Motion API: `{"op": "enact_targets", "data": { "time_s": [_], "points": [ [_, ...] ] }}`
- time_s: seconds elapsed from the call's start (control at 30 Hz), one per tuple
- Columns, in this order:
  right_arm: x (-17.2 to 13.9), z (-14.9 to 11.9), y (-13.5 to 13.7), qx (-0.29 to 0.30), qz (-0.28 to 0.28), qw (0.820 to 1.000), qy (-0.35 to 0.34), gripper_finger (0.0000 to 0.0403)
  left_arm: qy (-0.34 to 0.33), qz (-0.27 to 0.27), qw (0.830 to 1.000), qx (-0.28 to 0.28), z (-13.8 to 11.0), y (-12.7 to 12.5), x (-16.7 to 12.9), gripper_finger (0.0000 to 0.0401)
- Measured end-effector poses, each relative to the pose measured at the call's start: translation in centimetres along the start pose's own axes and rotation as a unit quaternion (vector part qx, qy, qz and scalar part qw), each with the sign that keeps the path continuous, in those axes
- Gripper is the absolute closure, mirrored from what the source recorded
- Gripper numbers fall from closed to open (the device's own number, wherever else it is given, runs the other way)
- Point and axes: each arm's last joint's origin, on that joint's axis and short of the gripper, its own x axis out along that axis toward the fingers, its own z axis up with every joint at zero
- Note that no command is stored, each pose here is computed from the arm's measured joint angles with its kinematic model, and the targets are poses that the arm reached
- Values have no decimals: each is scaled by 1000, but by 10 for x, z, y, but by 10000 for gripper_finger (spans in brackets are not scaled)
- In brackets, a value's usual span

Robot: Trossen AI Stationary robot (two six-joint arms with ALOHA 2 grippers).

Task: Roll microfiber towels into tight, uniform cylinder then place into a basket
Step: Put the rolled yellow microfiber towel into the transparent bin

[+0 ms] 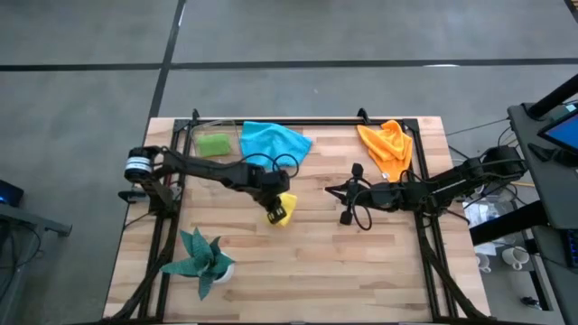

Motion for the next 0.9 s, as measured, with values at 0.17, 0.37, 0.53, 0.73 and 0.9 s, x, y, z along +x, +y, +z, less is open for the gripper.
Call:
{"op": "enact_targets", "data": {
  "time_s": [0.17,0.37,0.53,0.73,0.9],
  "points": [
    [0,0,0,1,0,1000,0,394,67,34,996,37,-3,1,-14,395],
    [0,0,0,0,0,1000,1,394,137,109,980,91,-15,3,-24,395],
    [0,0,0,0,0,1000,1,394,177,156,959,155,-29,0,-32,395],
    [0,0,0,0,0,1000,1,394,215,220,920,244,-48,-5,-54,395],
    [0,0,0,0,0,1000,1,394,218,214,910,280,-55,-2,-73,395]
  ]
}}
